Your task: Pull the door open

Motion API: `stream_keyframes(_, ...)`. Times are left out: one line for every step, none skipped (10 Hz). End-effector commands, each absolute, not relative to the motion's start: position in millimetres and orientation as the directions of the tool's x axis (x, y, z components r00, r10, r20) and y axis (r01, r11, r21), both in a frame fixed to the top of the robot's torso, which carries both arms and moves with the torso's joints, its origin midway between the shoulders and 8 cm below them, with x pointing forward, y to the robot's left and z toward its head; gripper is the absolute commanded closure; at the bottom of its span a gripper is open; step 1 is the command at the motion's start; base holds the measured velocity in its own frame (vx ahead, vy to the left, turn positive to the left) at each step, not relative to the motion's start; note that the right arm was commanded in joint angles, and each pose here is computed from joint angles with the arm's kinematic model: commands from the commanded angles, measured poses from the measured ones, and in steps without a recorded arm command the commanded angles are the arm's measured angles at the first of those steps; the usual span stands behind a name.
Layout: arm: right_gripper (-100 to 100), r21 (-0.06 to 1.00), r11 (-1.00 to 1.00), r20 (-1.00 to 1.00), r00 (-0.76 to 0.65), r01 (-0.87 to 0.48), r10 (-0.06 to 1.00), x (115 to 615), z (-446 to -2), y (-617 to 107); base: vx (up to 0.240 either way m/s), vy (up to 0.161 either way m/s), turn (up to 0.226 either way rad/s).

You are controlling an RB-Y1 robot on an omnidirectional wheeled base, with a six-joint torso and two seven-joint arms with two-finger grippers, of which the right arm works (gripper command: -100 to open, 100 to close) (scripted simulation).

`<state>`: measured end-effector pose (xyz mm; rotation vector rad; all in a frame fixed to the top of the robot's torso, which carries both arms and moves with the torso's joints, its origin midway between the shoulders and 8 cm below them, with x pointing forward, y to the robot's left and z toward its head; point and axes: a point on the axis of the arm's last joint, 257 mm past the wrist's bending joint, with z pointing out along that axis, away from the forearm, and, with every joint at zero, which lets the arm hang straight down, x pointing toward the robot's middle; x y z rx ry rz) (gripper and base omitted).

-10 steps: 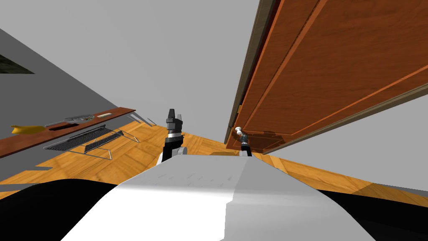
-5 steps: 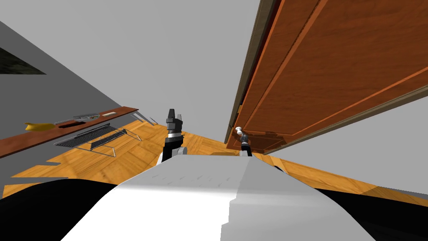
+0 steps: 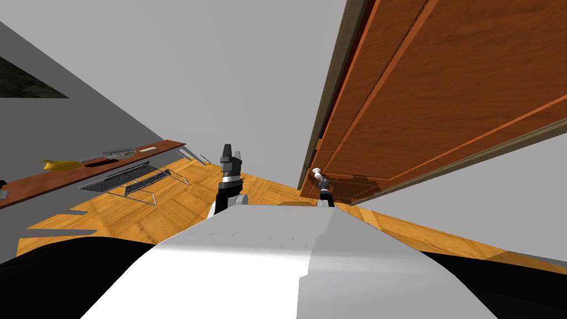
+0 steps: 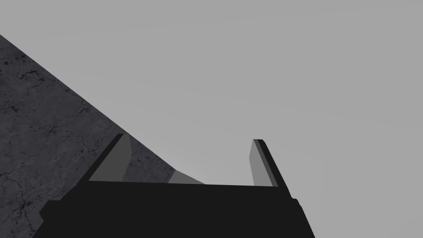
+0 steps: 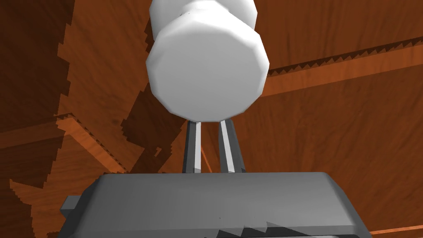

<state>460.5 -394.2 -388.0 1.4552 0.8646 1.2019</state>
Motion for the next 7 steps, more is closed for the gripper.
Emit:
stream_keyframes(100,0.958,-0.271,0.284,0.212,-0.088,0.935,468,-384,-377,-0.050,-0.017,0.064)
stream_keyframes(-100,0.952,-0.292,0.305,0.243,-0.085,0.921,461,-390,-394,-0.041,-0.020,0.025)
stream_keyframes(-100,0.945,-0.315,0.328,0.242,-0.093,0.913,461,-390,-394,-0.033,-0.014,0.025)
stream_keyframes(-100,0.932,-0.347,0.362,0.240,-0.103,0.901,461,-389,-393,-0.030,-0.009,0.021)
stream_keyframes(-100,0.919,-0.379,0.395,0.238,-0.113,0.887,461,-389,-393,-0.044,-0.023,0.028)
stream_keyframes(-100,0.902,-0.413,0.431,0.236,-0.125,0.871,461,-389,-393,-0.063,0.007,0.106)
stream_keyframes(-100,0.900,-0.417,0.435,0.235,-0.126,0.869,461,-389,-393,-0.051,0.025,0.074)
